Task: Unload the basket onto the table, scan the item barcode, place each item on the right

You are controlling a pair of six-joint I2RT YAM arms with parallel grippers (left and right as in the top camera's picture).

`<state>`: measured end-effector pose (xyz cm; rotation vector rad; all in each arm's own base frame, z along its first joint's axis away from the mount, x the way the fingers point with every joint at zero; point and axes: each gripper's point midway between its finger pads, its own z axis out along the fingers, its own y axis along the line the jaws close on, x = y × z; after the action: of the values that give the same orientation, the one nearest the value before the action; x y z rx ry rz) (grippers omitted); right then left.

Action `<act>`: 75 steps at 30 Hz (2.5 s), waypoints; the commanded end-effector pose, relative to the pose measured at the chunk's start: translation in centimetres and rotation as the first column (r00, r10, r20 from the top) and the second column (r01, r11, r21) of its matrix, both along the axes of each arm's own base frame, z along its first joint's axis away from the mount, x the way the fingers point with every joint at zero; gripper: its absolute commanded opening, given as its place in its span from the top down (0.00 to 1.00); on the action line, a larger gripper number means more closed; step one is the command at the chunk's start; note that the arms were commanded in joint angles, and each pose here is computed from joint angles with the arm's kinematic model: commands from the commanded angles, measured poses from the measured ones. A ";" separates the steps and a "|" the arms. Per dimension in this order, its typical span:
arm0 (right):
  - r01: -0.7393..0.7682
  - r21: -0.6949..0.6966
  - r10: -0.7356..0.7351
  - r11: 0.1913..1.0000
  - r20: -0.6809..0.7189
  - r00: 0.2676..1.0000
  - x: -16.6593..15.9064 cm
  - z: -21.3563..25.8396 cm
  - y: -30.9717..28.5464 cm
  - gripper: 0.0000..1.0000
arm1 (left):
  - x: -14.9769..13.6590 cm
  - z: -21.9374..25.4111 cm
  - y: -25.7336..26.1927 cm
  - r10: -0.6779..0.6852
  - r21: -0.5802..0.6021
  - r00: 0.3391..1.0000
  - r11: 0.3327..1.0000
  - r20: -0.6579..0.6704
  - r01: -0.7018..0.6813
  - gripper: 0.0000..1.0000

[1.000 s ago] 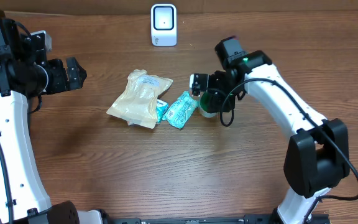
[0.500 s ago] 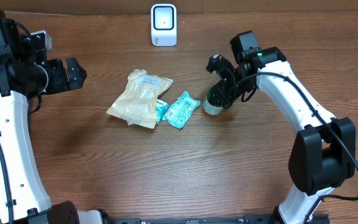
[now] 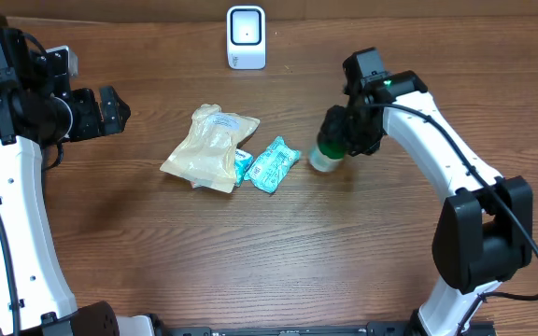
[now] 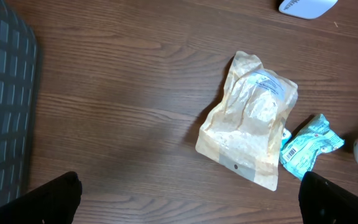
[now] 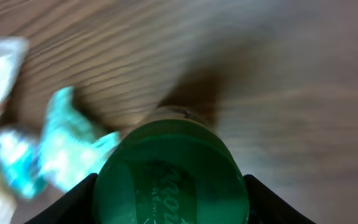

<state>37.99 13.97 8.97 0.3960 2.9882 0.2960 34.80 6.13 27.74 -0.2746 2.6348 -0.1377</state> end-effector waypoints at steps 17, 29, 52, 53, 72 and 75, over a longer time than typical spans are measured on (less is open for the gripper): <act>0.345 -0.300 -0.306 0.889 0.170 0.937 0.0 -0.3 -0.6 0.59 | 0.2 -0.1 0.1 -0.019 0.003 1.000 1.000 -0.001 0.019 0.01; 0.304 -0.266 -0.286 0.915 0.107 0.952 -0.1 -1.7 0.3 0.07 | 0.2 -0.1 0.1 -0.019 0.003 1.000 1.000 -0.001 0.019 0.01; -0.796 -0.260 0.829 0.547 0.037 0.558 0.4 1.0 1.8 0.00 | 0.2 -0.1 0.1 -0.019 0.003 1.000 1.000 -0.001 0.019 0.00; -0.793 -0.258 0.825 0.552 0.033 0.564 0.5 0.8 1.5 0.00 | 0.2 -0.1 0.1 -0.019 0.003 1.000 1.000 -0.001 0.019 0.01; -0.810 -0.140 0.806 0.570 -0.101 0.584 -2.0 -4.0 -0.6 0.10 | 0.2 -0.1 0.1 -0.019 0.003 1.000 1.000 -0.001 0.019 0.00; -0.805 -0.139 0.800 0.577 -0.103 0.592 -2.1 -4.0 -0.6 0.30 | 0.2 -0.1 0.1 -0.019 0.003 1.000 1.000 -0.001 0.019 0.00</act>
<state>36.07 13.10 5.22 -1.0373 2.9549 0.0650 34.79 6.14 27.73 -0.2748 2.6352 -0.1372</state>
